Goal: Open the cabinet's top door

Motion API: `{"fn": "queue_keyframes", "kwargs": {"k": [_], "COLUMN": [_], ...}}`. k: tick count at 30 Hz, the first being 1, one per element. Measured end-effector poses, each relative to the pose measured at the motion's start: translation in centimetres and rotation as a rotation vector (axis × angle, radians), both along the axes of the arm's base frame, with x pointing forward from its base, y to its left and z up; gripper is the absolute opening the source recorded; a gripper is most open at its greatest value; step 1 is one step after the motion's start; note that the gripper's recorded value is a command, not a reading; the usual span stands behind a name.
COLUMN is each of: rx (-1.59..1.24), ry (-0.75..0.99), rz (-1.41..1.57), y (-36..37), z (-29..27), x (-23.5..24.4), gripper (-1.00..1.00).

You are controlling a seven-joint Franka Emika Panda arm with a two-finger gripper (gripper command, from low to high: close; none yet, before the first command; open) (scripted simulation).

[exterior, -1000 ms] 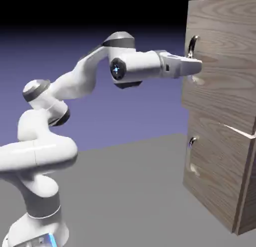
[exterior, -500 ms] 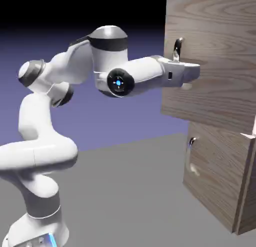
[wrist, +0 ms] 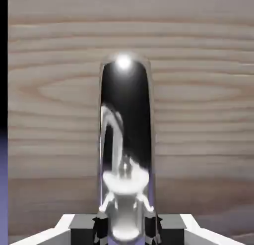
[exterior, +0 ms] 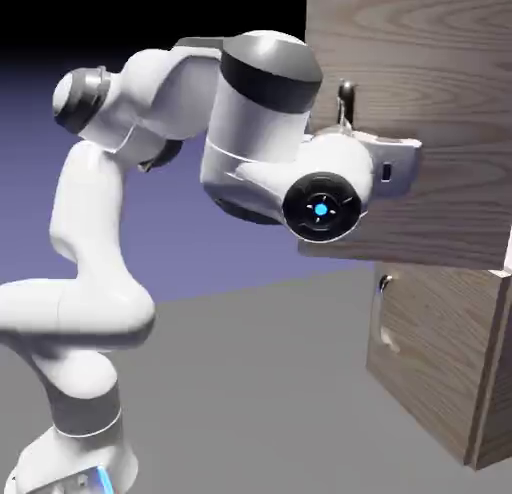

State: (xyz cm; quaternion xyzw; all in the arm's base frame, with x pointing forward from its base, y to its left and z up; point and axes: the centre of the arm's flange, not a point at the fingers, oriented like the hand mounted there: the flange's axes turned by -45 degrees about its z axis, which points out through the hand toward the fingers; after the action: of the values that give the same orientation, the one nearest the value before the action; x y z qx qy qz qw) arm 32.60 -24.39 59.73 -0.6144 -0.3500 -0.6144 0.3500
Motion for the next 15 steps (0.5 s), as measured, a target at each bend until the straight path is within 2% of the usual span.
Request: {"fn": "queue_keyframes", "kwargs": {"k": [15], "rx": [0.0], "ry": [0.0], "rz": [0.276], "y": [-7.8], "z": [0.0], "x": [1.0], "gripper": [-1.0]}}
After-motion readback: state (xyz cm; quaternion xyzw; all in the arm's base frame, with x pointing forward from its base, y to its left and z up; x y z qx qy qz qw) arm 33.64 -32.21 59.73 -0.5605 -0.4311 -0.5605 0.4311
